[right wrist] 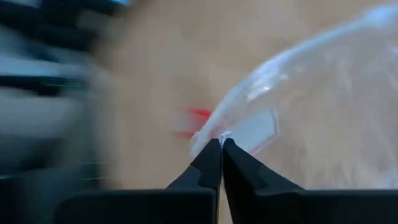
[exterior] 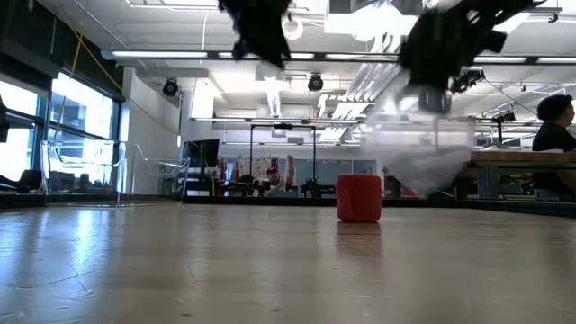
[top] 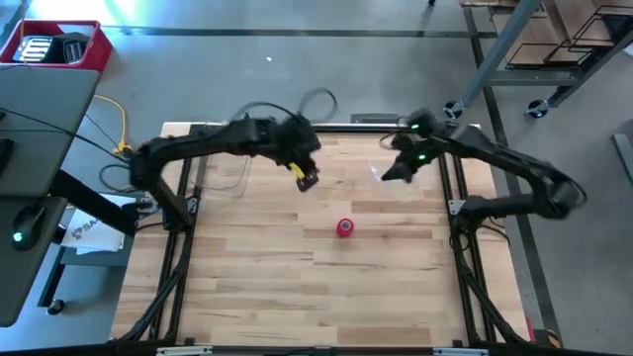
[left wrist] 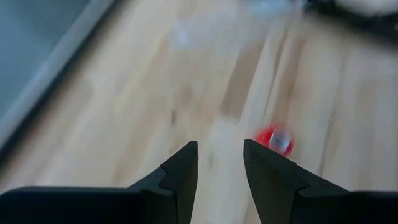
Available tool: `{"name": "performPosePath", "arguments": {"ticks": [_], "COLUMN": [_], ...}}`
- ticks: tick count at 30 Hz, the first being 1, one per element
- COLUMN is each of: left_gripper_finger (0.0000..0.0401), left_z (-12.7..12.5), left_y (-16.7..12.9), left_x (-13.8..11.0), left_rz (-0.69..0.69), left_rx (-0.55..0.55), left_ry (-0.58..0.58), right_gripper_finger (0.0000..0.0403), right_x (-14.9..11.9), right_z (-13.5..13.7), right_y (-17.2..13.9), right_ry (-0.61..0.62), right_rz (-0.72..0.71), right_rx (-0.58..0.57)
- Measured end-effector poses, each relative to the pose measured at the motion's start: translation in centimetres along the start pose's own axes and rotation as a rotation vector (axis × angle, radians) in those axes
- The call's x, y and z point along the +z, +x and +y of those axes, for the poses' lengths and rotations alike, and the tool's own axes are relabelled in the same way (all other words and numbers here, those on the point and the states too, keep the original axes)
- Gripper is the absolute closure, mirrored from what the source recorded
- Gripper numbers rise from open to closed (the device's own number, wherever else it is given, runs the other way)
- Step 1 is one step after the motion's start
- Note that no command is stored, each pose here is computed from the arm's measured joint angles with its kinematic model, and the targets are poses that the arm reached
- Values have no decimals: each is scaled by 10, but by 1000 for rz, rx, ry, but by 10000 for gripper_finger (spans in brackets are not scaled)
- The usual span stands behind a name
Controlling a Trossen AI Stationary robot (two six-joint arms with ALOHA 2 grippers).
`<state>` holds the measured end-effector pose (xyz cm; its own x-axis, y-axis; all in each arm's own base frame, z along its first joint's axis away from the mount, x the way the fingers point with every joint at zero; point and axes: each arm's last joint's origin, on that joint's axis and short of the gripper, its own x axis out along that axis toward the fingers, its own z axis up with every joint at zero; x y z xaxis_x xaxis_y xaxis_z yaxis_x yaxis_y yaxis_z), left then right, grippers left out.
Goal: Roll bandage
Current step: Open the transparent zip bag
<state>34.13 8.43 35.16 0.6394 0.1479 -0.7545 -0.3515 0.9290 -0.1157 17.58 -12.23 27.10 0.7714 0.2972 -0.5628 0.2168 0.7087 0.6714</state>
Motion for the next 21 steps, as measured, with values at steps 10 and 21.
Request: {"name": "performPosePath", "arguments": {"ticks": [10, 21], "left_gripper_finger": [278, 222], "left_z": [12, 4], "left_y": [-95, -71], "left_x": [41, 62], "left_rz": [-639, -771], "left_rx": [-90, -244], "left_ry": [-56, -77], "right_gripper_finger": [402, 403], "right_x": [17, 23], "right_z": [94, 127], "right_y": [-60, -65], "right_ry": [-267, -399], "right_rz": [-359, -452], "right_rx": [520, 700]}}
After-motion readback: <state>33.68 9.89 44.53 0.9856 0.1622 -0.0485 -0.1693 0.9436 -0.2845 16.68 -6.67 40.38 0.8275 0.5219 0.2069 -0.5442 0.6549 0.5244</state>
